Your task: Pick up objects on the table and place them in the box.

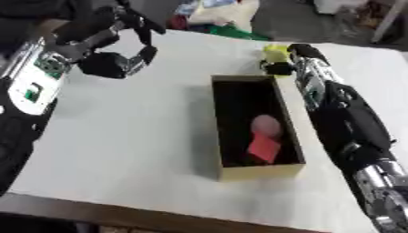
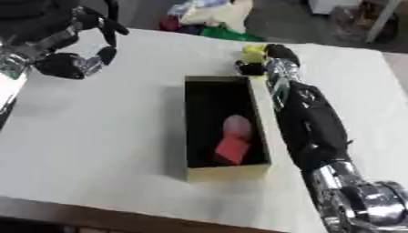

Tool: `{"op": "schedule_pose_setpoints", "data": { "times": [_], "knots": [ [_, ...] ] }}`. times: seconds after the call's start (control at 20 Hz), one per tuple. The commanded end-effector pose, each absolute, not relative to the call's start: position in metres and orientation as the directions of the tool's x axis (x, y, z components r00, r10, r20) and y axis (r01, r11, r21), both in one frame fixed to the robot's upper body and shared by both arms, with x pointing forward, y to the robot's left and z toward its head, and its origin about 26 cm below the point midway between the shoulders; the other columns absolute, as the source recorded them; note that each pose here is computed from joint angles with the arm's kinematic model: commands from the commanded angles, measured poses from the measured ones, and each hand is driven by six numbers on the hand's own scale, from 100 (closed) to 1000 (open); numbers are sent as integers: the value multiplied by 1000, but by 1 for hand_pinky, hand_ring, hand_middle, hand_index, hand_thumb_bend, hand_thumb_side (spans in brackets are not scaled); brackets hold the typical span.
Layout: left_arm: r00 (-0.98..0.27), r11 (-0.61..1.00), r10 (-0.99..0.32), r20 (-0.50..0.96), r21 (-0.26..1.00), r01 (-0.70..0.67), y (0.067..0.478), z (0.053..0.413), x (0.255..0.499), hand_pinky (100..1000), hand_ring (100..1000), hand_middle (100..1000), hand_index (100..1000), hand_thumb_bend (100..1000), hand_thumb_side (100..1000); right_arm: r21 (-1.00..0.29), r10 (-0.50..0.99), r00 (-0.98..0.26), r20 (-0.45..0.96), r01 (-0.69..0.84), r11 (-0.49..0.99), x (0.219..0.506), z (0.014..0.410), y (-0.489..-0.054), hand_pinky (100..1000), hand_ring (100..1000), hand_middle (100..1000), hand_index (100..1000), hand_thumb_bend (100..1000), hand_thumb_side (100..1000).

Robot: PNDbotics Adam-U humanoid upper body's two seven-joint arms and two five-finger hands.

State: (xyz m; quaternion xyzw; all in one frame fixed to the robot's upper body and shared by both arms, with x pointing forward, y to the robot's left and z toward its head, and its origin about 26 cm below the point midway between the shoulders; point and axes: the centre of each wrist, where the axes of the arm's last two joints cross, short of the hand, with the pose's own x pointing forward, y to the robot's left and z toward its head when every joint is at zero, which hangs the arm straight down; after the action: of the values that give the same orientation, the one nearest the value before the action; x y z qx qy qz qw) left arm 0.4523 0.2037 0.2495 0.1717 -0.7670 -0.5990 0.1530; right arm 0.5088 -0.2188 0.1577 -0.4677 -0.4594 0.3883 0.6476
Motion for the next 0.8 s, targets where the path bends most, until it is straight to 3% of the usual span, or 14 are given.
{"op": "schedule_pose_setpoints", "data": {
  "times": [0.05, 0.45, 0.8],
  "knots": [
    [-894, 223, -447, -13, 967, -125, 206, 269, 451, 676, 582, 512, 823, 120, 848, -966, 924, 297, 241, -19, 258, 510, 170, -224, 764, 730, 742, 884, 289, 719],
    [-894, 223, -449, -10, 967, -122, 205, 268, 451, 676, 582, 512, 823, 100, 863, -957, 897, 338, 286, 54, 285, 509, 163, -227, 710, 647, 615, 796, 188, 709],
    [-893, 228, -450, -6, 966, -122, 205, 268, 451, 675, 581, 511, 823, 100, 872, -950, 881, 358, 310, 102, 294, 509, 156, -228, 658, 584, 498, 688, 100, 564]
  ]
}}
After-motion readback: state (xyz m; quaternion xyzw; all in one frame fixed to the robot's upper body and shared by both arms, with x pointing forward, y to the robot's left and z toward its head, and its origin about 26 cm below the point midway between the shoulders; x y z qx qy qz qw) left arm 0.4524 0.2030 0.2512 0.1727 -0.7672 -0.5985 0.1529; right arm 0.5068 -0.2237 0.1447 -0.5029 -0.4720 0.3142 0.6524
